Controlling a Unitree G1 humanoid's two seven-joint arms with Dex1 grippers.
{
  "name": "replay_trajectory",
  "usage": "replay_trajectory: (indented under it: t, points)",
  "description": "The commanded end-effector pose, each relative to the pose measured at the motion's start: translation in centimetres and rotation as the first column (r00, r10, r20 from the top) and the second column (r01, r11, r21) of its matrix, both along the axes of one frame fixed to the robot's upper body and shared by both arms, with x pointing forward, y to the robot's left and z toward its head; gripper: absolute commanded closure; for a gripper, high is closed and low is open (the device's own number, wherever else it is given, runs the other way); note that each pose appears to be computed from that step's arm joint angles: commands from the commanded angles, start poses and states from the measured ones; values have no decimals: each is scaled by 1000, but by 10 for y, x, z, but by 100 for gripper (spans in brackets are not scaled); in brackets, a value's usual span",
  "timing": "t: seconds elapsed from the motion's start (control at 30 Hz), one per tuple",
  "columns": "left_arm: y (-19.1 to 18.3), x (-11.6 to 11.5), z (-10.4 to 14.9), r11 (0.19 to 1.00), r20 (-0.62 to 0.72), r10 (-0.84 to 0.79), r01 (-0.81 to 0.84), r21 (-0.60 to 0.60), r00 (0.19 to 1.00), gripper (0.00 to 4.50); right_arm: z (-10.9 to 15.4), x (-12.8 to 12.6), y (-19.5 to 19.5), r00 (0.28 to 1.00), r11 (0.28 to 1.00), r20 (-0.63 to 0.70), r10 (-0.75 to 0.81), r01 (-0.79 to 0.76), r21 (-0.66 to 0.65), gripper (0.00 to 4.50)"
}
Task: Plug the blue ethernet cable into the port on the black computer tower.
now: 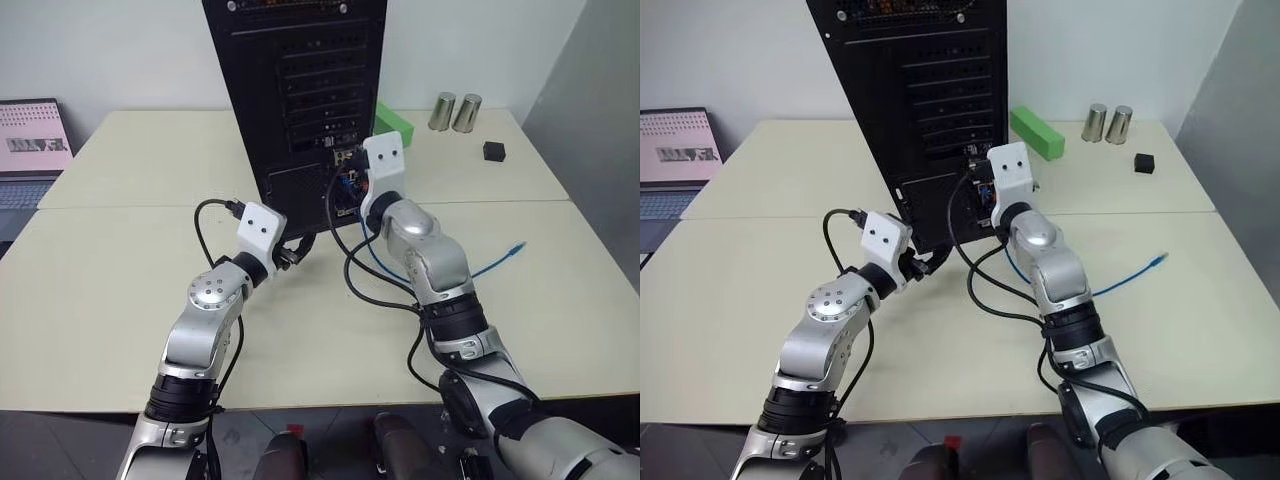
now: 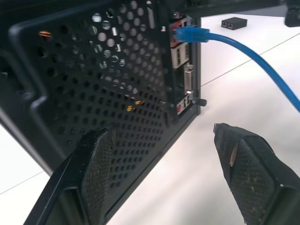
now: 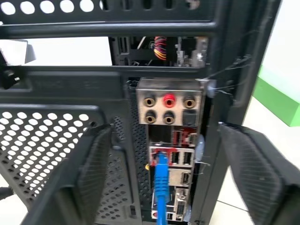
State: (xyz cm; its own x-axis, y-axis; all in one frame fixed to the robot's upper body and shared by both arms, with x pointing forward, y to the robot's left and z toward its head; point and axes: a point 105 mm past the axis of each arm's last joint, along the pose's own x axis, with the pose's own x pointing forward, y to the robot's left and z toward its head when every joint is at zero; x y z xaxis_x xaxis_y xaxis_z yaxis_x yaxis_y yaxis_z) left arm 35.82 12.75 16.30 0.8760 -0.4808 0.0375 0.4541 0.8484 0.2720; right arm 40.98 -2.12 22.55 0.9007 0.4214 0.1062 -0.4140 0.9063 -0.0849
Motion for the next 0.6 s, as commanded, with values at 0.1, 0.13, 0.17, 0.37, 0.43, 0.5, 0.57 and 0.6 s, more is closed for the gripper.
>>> replay_trajectory:
  t: [0.1,0.13,0.17,0.37,0.43,0.5,0.57,0.6]
  points:
    - [14,3,16,999,64,34,-35,12,997,95,5,-16,-20,999,999,44,0,1,-37,2]
    - [17,3,17,999,65,39,-40,13,997,95,3,-19,-24,999,999,39,5,-3,-41,2]
    - [22,4,18,999,63,49,-50,14,997,95,0,-25,-31,999,999,34,13,-11,-47,2]
    - [37,-2,15,999,-12,4,-3,51,1000,95,-6,-57,-56,992,989,24,123,-120,-84,2]
    - [40,-8,18,996,-26,-39,40,75,999,95,-8,-71,-66,982,977,23,190,-186,-106,2]
    - [44,-9,20,994,-44,-48,52,96,998,95,-10,-81,-76,972,964,23,236,-230,-136,2]
    - [47,-11,22,992,-54,-65,70,109,996,95,-10,-89,-84,960,949,24,277,-270,-160,2]
    - [48,-13,24,991,-50,-77,82,110,996,95,-9,-94,-88,953,941,23,301,-293,-170,2]
